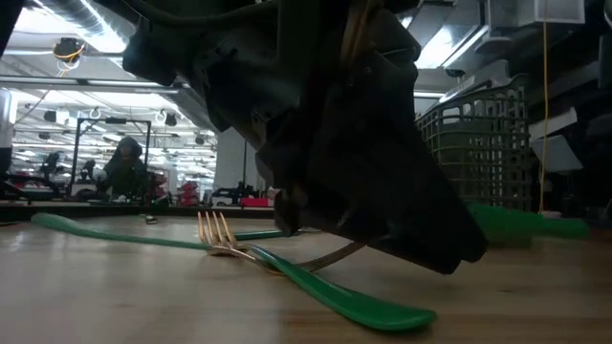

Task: Sort silverware
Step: Put the bottom right knife into the bottom section of the basket

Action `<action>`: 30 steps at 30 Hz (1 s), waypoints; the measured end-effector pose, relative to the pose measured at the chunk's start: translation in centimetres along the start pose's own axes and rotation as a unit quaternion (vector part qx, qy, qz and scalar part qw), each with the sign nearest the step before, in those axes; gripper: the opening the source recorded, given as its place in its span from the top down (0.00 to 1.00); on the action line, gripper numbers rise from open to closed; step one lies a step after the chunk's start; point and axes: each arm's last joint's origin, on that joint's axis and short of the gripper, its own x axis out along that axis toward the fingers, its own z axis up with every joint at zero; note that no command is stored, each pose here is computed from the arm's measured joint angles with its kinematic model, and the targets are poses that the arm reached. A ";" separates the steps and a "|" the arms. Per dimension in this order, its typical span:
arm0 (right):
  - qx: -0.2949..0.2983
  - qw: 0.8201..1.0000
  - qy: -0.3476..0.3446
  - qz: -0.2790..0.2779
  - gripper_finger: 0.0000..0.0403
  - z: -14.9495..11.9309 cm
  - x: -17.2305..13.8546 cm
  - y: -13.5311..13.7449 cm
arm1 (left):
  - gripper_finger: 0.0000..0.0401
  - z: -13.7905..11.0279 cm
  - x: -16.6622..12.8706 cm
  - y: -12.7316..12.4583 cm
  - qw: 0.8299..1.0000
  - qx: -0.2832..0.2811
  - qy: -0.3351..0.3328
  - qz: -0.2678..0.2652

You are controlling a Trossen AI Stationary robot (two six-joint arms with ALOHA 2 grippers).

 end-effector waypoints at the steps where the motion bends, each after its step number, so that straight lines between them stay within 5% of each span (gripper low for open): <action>1: 0.000 1.000 0.001 -0.001 0.90 0.0 0.0 0.0 | 0.79 0.0 0.0 0.0 1.000 0.000 -0.001 -0.001; 13: -0.015 0.998 0.046 0.034 0.98 0.3 -0.7 0.5 | 0.79 0.7 -0.2 0.3 1.000 0.000 -0.013 -0.001; 23: -0.056 0.993 0.097 -0.043 0.98 2.8 -6.3 0.6 | 0.79 3.1 -2.8 -0.5 0.998 0.054 -0.024 -0.008; 30: -0.063 0.984 0.122 -0.110 0.99 4.2 -10.8 -0.4 | 0.79 2.5 -3.2 -0.5 0.998 0.066 0.014 0.004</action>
